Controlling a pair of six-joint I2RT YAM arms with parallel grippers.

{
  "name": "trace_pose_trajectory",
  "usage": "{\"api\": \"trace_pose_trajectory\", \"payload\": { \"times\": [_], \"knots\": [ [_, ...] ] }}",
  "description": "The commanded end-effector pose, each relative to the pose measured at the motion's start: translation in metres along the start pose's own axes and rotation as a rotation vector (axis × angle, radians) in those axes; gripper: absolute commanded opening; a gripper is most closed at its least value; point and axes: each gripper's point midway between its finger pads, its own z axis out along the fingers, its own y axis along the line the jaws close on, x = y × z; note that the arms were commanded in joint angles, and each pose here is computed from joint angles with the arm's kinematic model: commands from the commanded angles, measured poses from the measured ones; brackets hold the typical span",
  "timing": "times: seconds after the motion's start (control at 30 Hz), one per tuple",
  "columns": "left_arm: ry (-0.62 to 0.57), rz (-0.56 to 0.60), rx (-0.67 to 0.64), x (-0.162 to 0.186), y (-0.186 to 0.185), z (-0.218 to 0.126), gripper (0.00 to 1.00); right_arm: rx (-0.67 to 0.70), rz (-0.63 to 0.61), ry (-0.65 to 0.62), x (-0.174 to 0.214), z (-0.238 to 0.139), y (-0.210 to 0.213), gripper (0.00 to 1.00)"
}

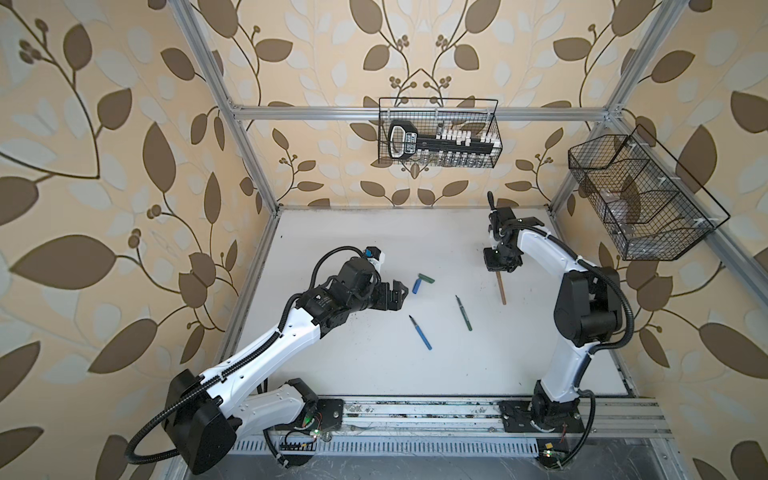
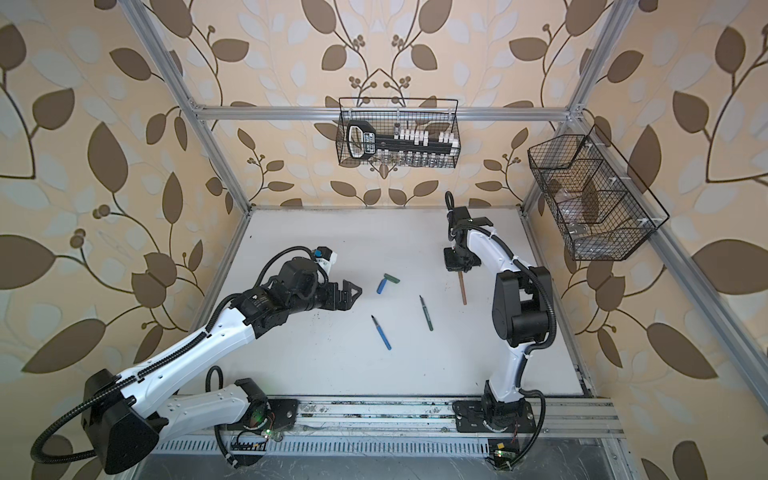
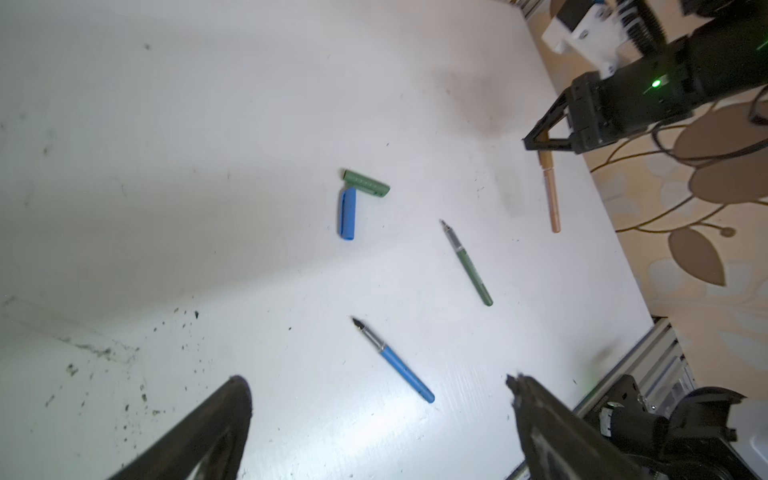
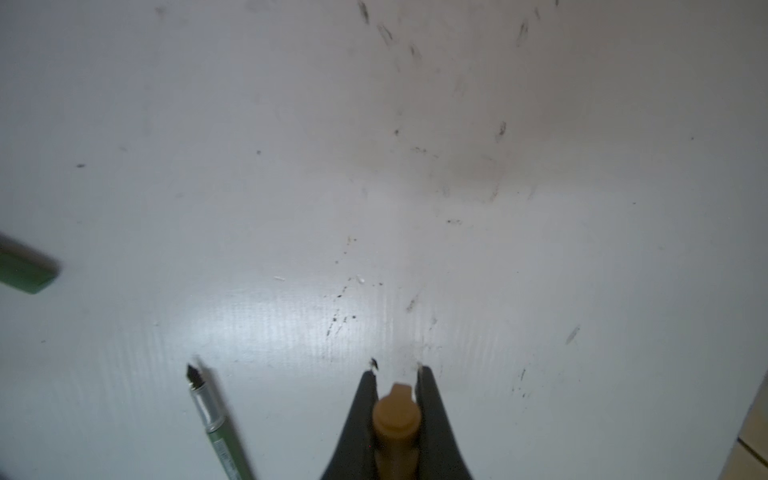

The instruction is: Insert the pens into the pen caps

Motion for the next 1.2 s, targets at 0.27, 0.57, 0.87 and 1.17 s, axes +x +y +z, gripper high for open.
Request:
{"api": "trace_pose_trajectory", "payload": {
  "times": [0.27, 0.57, 0.87, 1.17],
  "knots": [
    [0.051, -0.149, -0.026, 0.032, 0.012, 0.018, 0.99, 0.079, -0.016, 0.051, -0.021, 0.055, -0.040, 0.05],
    [0.064, -0.113, -0.148, 0.051, 0.013, 0.020, 0.99, 0.077, -0.010, 0.011, -0.031, 0.060, -0.043, 0.33],
    [0.093, -0.140, -0.232, 0.057, 0.011, 0.026, 0.99, 0.044, 0.046, -0.204, -0.058, -0.011, -0.046, 0.48],
    [0.171, -0.226, -0.261, 0.078, -0.009, 0.055, 0.96, -0.509, 0.113, -0.590, -0.002, -0.115, 0.066, 0.56]
  ]
}}
